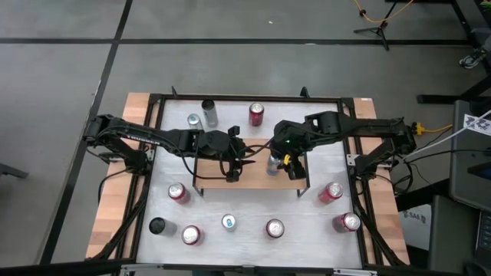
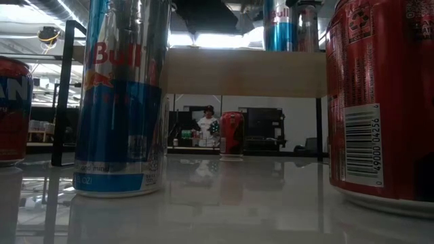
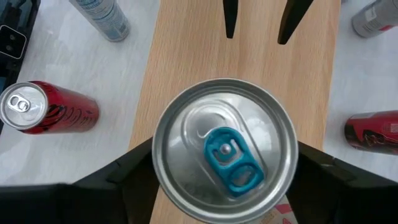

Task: Place canned beverage on shelf
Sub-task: Put the top right blue soda can on the shelf

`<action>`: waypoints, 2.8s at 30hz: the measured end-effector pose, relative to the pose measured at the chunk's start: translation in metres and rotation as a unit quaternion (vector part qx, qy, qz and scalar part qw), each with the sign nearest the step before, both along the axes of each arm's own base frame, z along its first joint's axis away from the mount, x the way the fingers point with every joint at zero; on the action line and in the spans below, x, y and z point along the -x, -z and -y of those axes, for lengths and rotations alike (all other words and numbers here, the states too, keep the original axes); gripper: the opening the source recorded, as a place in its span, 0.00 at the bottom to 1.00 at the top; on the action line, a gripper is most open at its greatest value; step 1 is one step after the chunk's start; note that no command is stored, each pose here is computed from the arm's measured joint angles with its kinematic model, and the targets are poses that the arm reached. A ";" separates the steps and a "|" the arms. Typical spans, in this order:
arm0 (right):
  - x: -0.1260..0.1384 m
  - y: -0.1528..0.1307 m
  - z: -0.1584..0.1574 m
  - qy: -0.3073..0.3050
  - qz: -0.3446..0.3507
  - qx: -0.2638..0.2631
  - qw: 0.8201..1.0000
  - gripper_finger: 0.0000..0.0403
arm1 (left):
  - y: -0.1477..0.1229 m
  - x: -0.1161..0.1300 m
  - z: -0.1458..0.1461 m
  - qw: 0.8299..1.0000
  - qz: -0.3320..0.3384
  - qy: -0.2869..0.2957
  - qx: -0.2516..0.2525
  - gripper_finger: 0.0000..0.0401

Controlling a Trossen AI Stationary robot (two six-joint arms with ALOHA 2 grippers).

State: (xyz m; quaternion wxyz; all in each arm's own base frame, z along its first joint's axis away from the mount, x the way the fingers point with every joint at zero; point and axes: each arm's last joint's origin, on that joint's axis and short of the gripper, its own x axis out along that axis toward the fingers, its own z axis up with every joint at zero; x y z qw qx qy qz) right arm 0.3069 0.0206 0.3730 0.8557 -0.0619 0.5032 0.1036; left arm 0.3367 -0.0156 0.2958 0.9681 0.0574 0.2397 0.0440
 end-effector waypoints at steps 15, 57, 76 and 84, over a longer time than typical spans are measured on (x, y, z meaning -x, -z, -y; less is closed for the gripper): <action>0.000 0.000 0.000 0.000 -0.001 0.000 1.000 0.71 | 0.000 0.000 0.000 1.000 0.000 0.000 0.000 0.36; 0.048 -0.059 -0.082 0.106 0.030 0.011 0.994 0.71 | 0.000 0.000 0.000 1.000 0.001 0.000 0.000 0.36; 0.068 0.040 -0.159 0.273 0.074 0.068 0.957 0.71 | -0.004 -0.001 -0.002 0.999 0.019 -0.023 -0.012 0.36; 0.053 0.074 -0.150 0.290 0.078 0.065 0.952 0.71 | -0.006 -0.006 -0.004 0.998 0.045 -0.026 -0.022 0.36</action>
